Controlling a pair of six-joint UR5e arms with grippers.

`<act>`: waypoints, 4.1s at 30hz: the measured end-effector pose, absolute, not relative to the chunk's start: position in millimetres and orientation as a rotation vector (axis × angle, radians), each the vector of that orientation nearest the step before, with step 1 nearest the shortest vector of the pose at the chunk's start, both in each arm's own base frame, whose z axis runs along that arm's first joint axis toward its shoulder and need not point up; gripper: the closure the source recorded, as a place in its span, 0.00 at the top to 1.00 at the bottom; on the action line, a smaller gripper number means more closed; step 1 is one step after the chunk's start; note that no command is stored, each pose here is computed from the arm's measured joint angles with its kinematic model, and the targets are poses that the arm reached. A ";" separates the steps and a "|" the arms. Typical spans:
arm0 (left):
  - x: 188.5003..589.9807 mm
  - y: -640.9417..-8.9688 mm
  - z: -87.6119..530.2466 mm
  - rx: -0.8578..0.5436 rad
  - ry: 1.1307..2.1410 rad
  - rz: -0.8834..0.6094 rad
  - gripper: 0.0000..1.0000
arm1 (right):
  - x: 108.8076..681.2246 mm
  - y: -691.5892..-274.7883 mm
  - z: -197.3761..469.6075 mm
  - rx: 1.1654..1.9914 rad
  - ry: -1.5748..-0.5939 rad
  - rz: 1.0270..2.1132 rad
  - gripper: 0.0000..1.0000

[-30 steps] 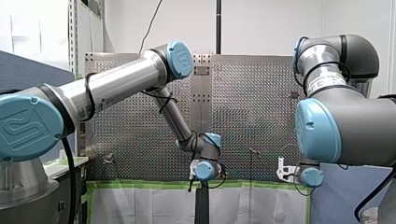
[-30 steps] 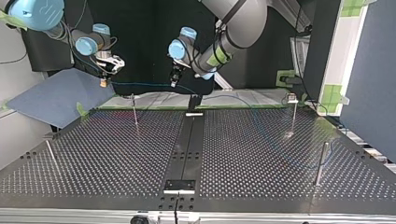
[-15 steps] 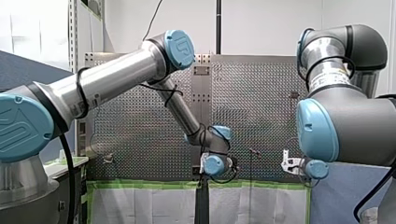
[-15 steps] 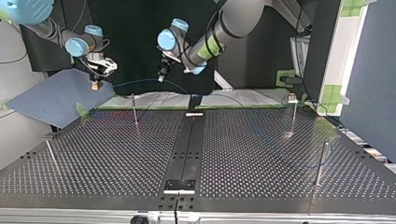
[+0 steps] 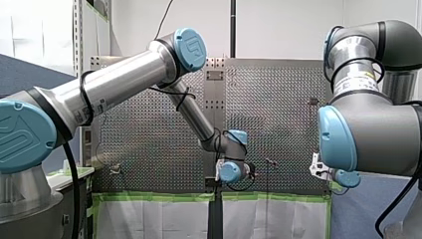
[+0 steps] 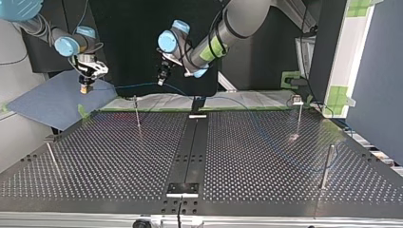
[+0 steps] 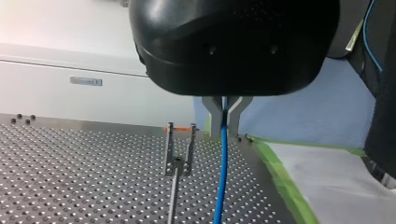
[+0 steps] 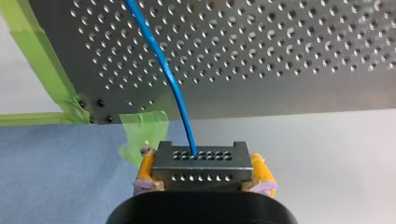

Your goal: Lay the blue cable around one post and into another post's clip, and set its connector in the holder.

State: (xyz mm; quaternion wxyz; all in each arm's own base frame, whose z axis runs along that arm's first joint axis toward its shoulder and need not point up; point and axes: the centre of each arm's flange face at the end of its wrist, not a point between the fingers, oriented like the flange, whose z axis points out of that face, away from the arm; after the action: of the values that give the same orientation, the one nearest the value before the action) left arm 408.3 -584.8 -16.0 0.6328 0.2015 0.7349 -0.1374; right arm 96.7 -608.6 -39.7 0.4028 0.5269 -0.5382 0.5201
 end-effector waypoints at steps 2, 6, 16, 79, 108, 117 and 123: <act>411.9 -588.0 -11.8 0.458 1.675 -0.318 0.00 | 93.5 -610.6 -38.8 1.325 -1.359 1.318 0.00; 416.8 -593.4 -4.8 0.463 1.672 -0.322 0.00 | 91.1 -612.5 -37.8 1.326 -1.351 1.320 0.00; 420.4 -595.9 -3.7 0.492 1.677 -0.366 0.00 | 102.4 -615.8 -35.1 1.378 -1.297 1.309 0.00; 436.2 -598.0 8.0 0.593 1.735 -0.349 0.00 | 122.9 -634.1 -21.7 1.376 -1.271 1.363 0.00; 468.6 -579.8 14.3 0.504 1.756 -0.393 0.00 | 114.7 -647.4 -13.7 1.319 -1.301 1.399 0.00; 473.8 -573.7 12.8 0.498 1.761 -0.383 0.00 | 111.5 -647.8 -13.8 1.311 -1.312 1.401 0.00; 467.9 -571.3 7.8 0.526 1.777 -0.363 0.00 | 109.7 -646.1 -15.5 1.321 -1.320 1.377 0.00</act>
State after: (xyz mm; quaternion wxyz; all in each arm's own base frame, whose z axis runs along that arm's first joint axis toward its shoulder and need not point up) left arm 467.9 -571.3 7.8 0.5864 0.2258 0.7621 -0.1557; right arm 109.7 -646.1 -15.5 0.3991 0.5221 -0.5216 0.5441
